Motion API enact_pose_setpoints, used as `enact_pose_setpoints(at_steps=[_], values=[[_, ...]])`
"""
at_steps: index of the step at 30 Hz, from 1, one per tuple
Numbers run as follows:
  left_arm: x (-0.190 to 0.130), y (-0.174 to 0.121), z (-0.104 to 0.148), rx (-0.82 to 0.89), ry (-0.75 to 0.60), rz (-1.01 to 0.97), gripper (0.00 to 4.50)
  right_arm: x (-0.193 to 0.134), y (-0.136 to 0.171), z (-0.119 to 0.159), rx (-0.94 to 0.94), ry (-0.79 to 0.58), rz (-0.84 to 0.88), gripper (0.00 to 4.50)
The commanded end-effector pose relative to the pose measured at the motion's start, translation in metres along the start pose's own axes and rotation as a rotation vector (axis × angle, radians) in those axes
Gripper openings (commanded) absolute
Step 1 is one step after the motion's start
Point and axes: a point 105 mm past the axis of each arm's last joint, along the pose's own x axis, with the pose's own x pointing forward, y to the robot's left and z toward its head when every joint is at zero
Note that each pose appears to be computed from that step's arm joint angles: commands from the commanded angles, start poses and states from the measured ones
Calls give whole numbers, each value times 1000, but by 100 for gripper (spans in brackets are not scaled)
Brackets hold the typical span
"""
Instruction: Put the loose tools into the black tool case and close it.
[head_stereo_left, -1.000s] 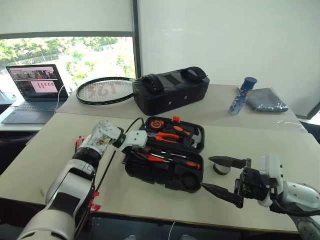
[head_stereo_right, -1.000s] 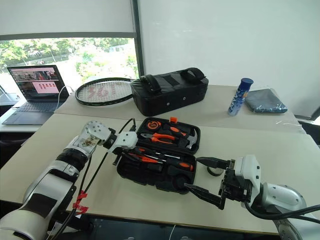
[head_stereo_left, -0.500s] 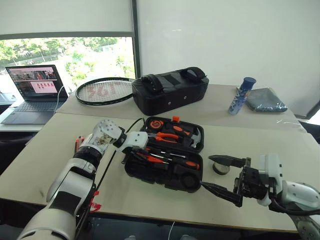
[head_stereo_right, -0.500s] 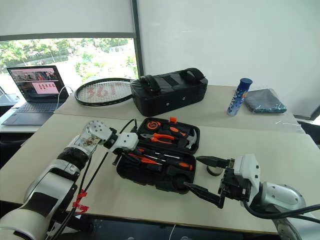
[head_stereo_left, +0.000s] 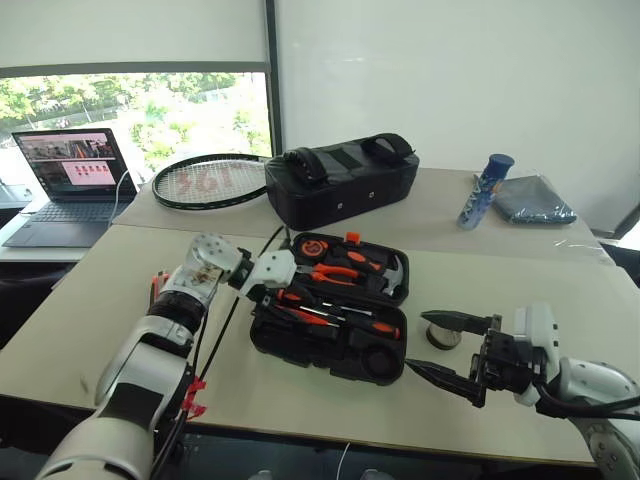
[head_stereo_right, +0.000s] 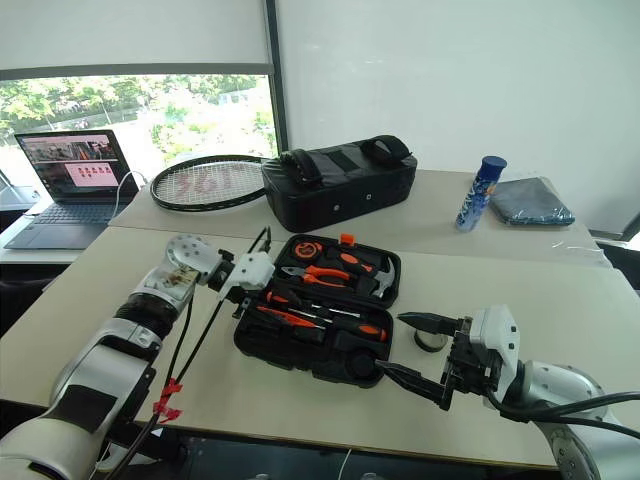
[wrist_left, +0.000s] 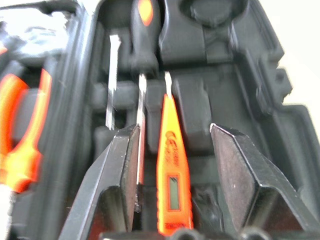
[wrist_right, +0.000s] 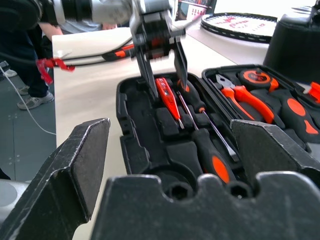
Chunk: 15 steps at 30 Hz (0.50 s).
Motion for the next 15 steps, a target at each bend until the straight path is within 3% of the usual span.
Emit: enact_pose_setpoints(at_steps=[1,8,15], values=[[-12,8,7,18,-31,78,216,1,0,6,-41,-27,10,450],[-1,-3,-18,-35,0,110,1,3,0,6,-44,-31,17,450],[9,-14,-34,-47,43,89,1,3,0,6,-45,-25,15,450]])
